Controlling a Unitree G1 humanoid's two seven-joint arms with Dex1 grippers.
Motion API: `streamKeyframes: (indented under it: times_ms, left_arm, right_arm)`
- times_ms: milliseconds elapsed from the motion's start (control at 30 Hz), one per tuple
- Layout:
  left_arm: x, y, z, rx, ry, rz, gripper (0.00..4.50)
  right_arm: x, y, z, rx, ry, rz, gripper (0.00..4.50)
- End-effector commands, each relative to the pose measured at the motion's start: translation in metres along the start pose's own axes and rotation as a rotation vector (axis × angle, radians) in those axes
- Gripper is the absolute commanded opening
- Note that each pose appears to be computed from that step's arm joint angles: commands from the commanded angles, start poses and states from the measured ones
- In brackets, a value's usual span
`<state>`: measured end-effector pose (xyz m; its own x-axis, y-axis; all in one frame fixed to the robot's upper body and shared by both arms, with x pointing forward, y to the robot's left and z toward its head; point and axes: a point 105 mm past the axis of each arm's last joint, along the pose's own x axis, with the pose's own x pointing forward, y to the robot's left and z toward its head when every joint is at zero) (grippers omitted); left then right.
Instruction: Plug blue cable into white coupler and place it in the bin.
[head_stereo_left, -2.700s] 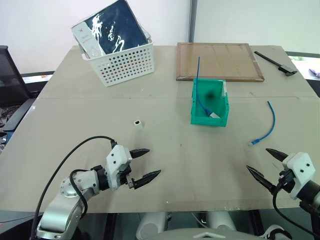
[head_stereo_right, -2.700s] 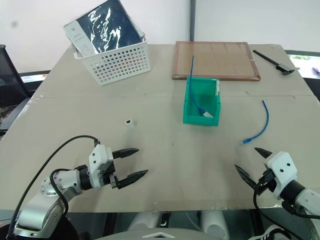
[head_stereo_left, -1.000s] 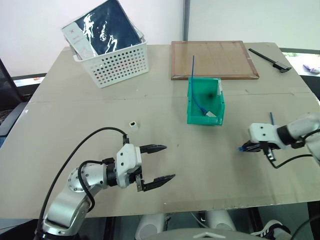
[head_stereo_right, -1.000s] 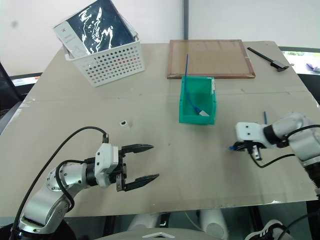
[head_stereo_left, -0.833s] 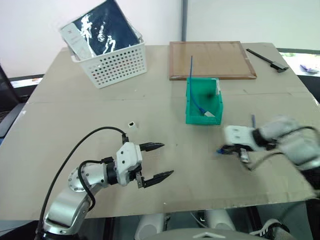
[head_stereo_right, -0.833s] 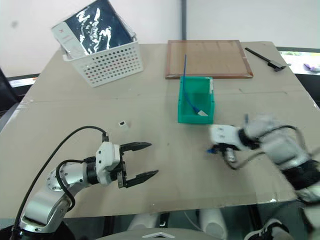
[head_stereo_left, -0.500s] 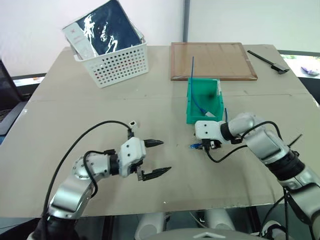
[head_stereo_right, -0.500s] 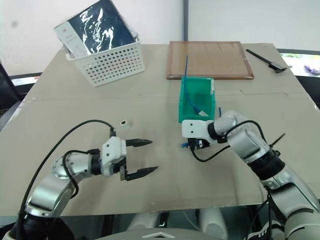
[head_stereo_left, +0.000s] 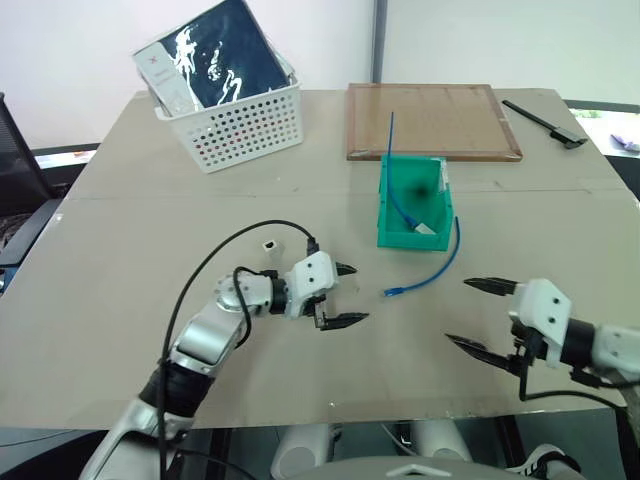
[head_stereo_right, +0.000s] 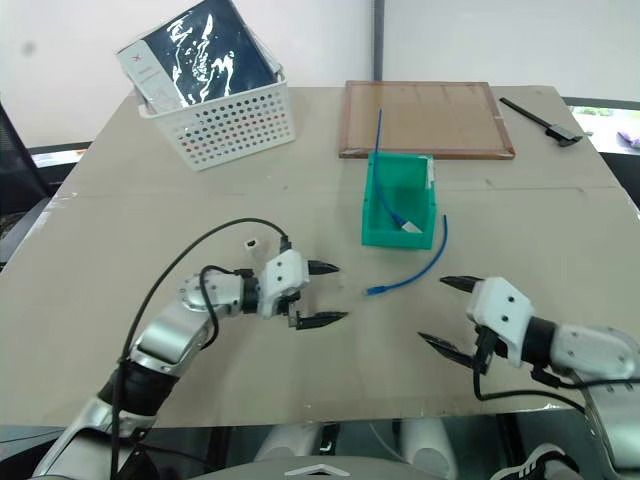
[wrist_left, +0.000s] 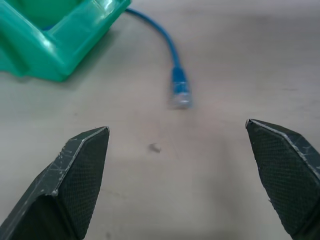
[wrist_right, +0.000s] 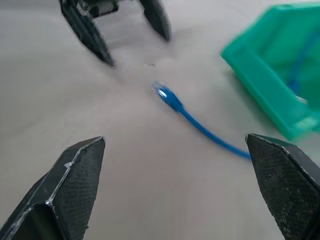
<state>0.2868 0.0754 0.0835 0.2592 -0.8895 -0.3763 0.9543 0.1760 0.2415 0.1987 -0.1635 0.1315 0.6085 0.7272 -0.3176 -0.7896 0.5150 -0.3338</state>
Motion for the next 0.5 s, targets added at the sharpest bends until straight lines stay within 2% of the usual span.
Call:
streamKeyframes:
  times_ms: [33,200,300,433,500]
  left_arm:
    - [0.015,0.008,0.002,0.045,0.012,-0.003,4.50]
    - [0.032,0.010,0.001,0.031,0.023,-0.008,4.50]
    - [0.038,0.007,0.001,0.039,0.030,-0.027,3.63]
    - [0.038,0.007,-0.001,0.050,0.040,-0.045,1.69]
    - [0.035,0.005,-0.002,0.056,0.039,-0.065,0.95]
  right_arm:
    - [-0.015,0.008,0.011,-0.036,-0.023,-0.092,4.44]
    - [-0.022,0.015,0.007,-0.025,0.004,-0.140,4.44]
    - [-0.024,0.018,0.004,-0.018,0.019,-0.157,4.50]
    - [-0.025,0.022,0.002,-0.007,0.030,-0.168,4.50]
    - [-0.024,0.024,0.000,0.019,0.032,-0.175,4.50]
